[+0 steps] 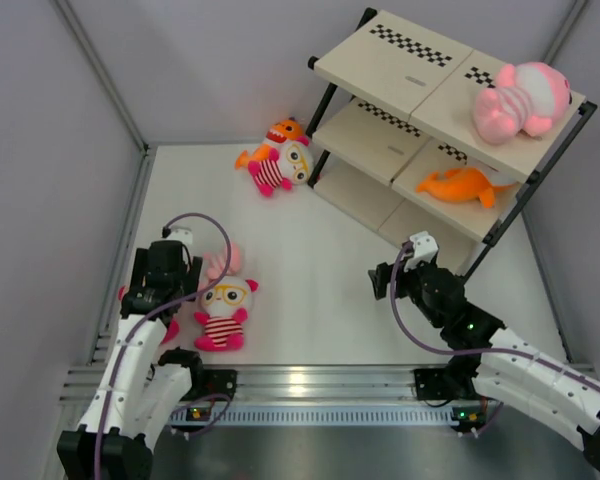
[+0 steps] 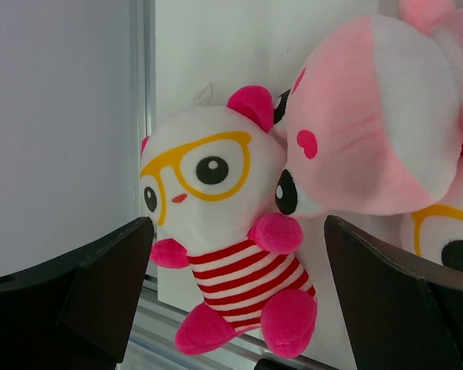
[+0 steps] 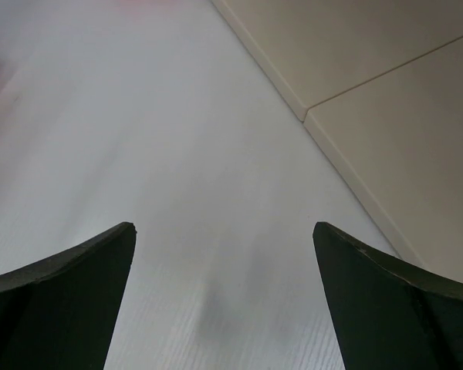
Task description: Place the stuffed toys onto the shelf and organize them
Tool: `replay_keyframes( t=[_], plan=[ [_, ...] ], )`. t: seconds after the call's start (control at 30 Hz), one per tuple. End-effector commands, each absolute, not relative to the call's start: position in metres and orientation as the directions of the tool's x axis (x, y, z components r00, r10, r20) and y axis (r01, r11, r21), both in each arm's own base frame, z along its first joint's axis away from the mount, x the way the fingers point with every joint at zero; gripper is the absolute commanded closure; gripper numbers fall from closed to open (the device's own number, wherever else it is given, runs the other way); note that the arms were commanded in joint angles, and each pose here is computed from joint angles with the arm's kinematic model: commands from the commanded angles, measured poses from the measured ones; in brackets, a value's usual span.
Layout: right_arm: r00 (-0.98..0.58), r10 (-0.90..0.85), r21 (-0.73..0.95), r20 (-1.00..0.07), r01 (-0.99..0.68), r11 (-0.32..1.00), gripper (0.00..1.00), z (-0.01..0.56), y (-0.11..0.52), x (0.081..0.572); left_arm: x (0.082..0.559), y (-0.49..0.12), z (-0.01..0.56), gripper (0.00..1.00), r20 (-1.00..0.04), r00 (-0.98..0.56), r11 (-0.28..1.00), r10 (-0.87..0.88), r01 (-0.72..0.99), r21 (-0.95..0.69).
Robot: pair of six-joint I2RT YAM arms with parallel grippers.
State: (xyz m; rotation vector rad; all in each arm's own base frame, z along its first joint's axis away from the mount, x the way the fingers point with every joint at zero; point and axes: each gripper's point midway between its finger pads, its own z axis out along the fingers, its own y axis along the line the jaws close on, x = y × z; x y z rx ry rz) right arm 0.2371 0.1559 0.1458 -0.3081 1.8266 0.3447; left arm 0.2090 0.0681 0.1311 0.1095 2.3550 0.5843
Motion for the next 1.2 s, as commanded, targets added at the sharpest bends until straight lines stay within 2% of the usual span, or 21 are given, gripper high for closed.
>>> replay_keyframes(
  t=[0.0, 0.2, 0.27, 0.37, 0.47, 0.6, 0.83, 0.93, 1.03, 1.13, 1.17],
  plan=[
    [-0.212, 0.014, 0.102, -0.977, -0.410, 0.907, 0.00, 0.176, 0.165, 0.244, 0.217, 0.072, 0.137, 0.01, -0.640, -0.736, 0.887, 0.220, -0.122, 0.445],
    [-0.213, -0.002, 0.108, -0.977, -0.504, 0.857, 0.00, 0.191, 0.186, 0.241, 0.217, 0.071, 0.143, 0.01, -0.586, -0.749, 0.874, 0.309, -0.020, 0.486],
    [-0.211, -0.001, 0.113, -0.978, -0.530, 0.840, 0.00, 0.198, 0.192, 0.239, 0.211, 0.069, 0.142, 0.02, -0.532, -0.784, 0.873, 0.321, 0.028, 0.486],
    [-0.211, -0.006, 0.115, -0.977, -0.557, 0.823, 0.01, 0.202, 0.198, 0.238, 0.206, 0.046, 0.146, 0.01, -0.481, -0.806, 0.910, 0.346, 0.164, 0.379],
    [-0.203, -0.009, 0.110, -0.979, -0.568, 0.816, 0.00, 0.204, 0.201, 0.239, 0.211, 0.029, 0.148, 0.01, -0.465, -0.815, 0.928, 0.347, 0.225, 0.297],
    [-0.208, -0.012, 0.113, -0.978, -0.575, 0.810, 0.01, 0.203, 0.204, 0.239, 0.213, 0.021, 0.140, 0.01, -0.396, -0.850, 0.933, 0.347, 0.268, 0.240],
    [-0.210, -0.031, 0.103, -0.977, -0.599, 0.794, 0.00, 0.208, 0.210, 0.239, 0.223, 0.013, 0.137, 0.01, -0.362, -0.852, 0.925, 0.377, 0.327, 0.194],
    [-0.208, -0.025, 0.108, -0.978, -0.602, 0.791, 0.01, 0.208, 0.211, 0.239, 0.224, 0.013, 0.125, 0.01, -0.309, -0.865, 0.918, 0.394, 0.353, 0.182],
    [-0.216, -0.027, 0.111, -0.976, -0.602, 0.791, 0.01, 0.204, 0.212, 0.239, 0.230, 0.020, 0.113, 0.01, -0.246, -0.885, 0.914, 0.394, 0.351, 0.203],
    [-0.218, -0.027, 0.115, -0.976, -0.610, 0.784, 0.00, 0.204, 0.214, 0.238, 0.247, 0.032, 0.108, 0.01, -0.236, -0.885, 0.900, 0.401, 0.334, 0.280],
    [-0.214, -0.033, 0.109, -0.976, -0.615, 0.781, 0.01, 0.204, 0.214, 0.238, 0.259, 0.035, 0.108, 0.01, -0.266, -0.875, 0.896, 0.405, 0.321, 0.307]
  ],
)
